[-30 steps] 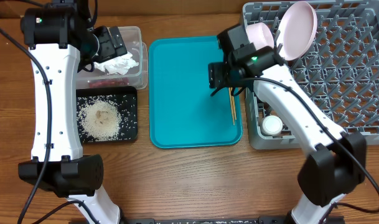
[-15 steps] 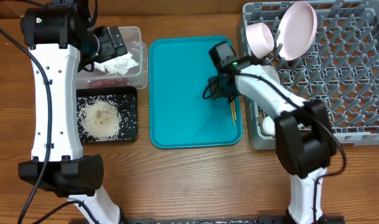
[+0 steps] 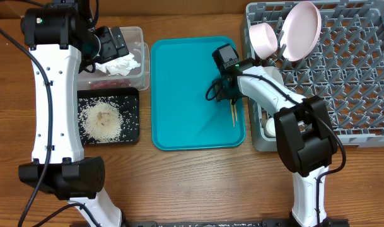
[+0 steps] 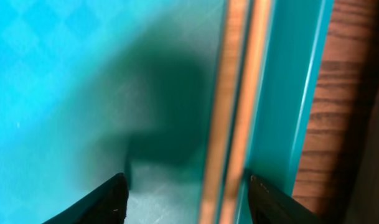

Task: Sort waste into correct bins and load items into the dishwasher
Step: 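Reach the right gripper down to the wooden chopsticks on the tray, then pinch a chopstick between the right gripper fingers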

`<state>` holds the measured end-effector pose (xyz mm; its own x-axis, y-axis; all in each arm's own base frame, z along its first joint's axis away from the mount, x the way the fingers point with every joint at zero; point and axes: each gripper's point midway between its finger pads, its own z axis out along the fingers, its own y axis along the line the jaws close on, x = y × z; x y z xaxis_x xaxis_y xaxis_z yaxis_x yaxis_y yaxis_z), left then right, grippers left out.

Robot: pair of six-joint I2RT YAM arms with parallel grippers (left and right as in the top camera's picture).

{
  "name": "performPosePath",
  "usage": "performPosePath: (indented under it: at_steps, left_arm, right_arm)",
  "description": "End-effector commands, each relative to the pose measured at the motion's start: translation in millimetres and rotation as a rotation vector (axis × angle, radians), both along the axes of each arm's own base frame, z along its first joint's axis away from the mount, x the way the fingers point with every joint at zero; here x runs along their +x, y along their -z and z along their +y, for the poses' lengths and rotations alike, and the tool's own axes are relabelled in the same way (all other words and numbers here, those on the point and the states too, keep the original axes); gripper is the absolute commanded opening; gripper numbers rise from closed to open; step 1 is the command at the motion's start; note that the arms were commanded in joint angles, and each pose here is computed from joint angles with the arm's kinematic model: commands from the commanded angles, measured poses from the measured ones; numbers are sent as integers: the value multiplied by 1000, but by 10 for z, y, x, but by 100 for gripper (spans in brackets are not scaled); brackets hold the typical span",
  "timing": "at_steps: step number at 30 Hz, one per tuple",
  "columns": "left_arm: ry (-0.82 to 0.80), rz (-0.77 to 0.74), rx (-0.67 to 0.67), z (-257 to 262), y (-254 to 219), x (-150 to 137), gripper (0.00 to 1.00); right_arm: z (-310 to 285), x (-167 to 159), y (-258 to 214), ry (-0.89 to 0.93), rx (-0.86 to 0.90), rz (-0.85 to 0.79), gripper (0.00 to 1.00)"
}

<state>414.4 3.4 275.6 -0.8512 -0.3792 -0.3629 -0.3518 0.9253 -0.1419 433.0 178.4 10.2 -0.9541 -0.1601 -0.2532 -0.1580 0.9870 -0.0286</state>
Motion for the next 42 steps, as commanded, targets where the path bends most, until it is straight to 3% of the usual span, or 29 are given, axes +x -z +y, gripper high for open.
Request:
performPosePath:
  at_steps: [1, 8, 12, 16, 22, 30, 42]
  left_arm:
    - [10, -28, 5, -22, -78, 19, 100]
    - [10, -28, 5, -22, -78, 19, 100]
    - [10, -28, 5, -22, -78, 19, 100]
    - [10, -28, 5, -22, -78, 19, 100]
    - [10, -28, 5, -22, -78, 19, 100]
    - [10, -28, 5, -22, -78, 19, 100]
    - [10, -28, 5, -22, -78, 19, 100]
  right_arm:
    - [52, -68, -10, -12, 39, 33, 60]
    - [30, -163, -8, -15, 25, 73, 54]
    - [29, -166, -64, -15, 22, 82, 39]
    - [26, -172, -77, -15, 20, 86, 32]
    - [22, -182, -75, -14, 18, 90, 13]
    - [52, -114, -302, -15, 24, 76, 7]
    - [62, 114, -1605, -2, 64, -63, 7]
